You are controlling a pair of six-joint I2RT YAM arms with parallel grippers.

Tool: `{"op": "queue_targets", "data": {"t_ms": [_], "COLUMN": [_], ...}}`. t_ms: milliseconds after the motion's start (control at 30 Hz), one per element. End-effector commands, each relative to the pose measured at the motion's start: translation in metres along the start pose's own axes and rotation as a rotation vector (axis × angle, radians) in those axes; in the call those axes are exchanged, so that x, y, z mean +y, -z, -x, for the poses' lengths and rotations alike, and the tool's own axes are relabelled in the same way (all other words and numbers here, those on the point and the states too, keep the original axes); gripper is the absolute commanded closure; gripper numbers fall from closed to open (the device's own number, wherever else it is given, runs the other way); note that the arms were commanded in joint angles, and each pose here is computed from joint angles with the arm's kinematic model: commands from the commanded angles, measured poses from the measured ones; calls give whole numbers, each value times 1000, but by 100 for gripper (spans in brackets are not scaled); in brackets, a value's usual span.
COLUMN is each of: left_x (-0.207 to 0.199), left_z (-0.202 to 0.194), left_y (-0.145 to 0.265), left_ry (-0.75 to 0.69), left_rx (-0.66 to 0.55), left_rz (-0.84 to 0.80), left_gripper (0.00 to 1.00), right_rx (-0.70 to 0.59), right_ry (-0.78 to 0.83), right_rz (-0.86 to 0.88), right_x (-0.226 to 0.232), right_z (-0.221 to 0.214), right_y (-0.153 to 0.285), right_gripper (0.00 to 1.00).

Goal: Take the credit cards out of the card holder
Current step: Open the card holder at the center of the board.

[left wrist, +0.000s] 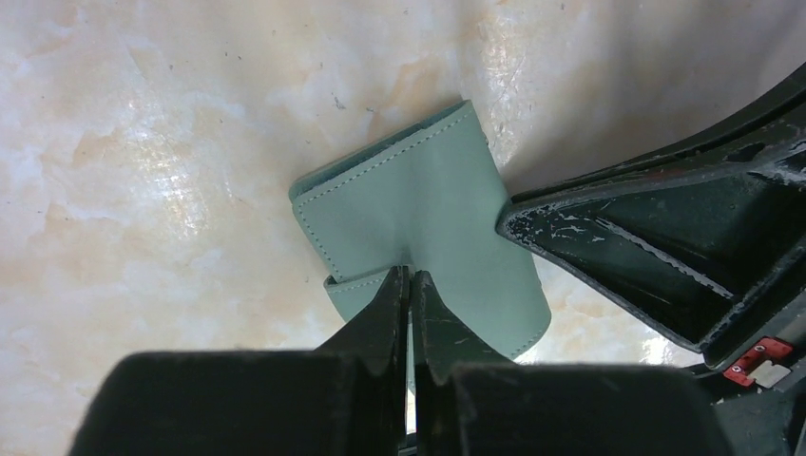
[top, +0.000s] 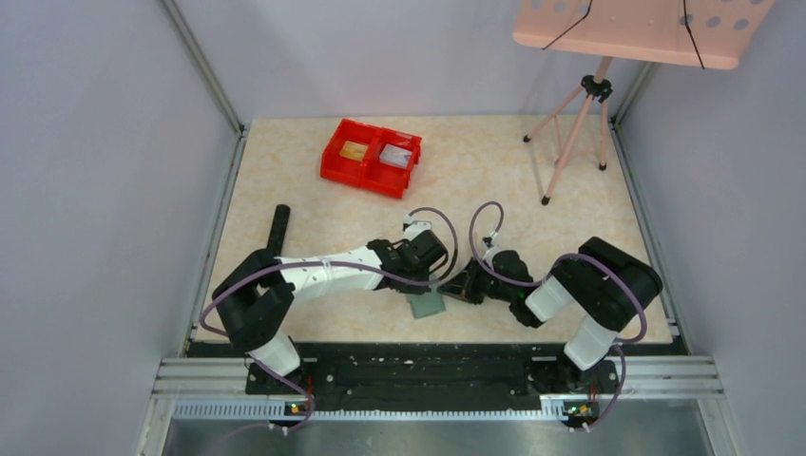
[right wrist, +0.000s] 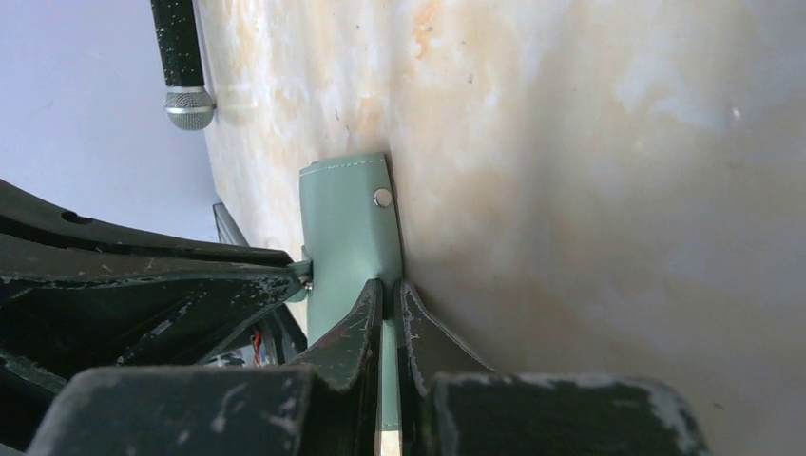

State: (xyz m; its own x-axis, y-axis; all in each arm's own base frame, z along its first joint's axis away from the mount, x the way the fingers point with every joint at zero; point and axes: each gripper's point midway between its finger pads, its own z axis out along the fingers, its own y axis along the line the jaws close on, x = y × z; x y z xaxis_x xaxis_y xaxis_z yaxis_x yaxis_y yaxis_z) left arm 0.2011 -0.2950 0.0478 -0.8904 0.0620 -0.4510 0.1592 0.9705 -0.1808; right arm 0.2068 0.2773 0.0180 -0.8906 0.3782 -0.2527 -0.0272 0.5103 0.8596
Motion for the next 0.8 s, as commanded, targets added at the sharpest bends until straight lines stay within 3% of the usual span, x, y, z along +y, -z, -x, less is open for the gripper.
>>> {"op": "queue_targets", "data": {"t_ms": [0,533,767], "left_x": [-22,33,47], "left_z": [23,28,15], "left_y": [17,26,13], "left_ry": [32,139,213], "left_rx": [-75,-122,-73], "left_rz": [-125,-63,-120], "left_gripper": [100,100,98], "right_rx": [1,-89,-134], "right_ry": [15,54,135], "right_rz": [-25,-162,-270], "right_x": [-9,-27,-30], "right_z": [-7,12,31], "right_y": [2,15,24], "right_gripper": [100,100,100]}}
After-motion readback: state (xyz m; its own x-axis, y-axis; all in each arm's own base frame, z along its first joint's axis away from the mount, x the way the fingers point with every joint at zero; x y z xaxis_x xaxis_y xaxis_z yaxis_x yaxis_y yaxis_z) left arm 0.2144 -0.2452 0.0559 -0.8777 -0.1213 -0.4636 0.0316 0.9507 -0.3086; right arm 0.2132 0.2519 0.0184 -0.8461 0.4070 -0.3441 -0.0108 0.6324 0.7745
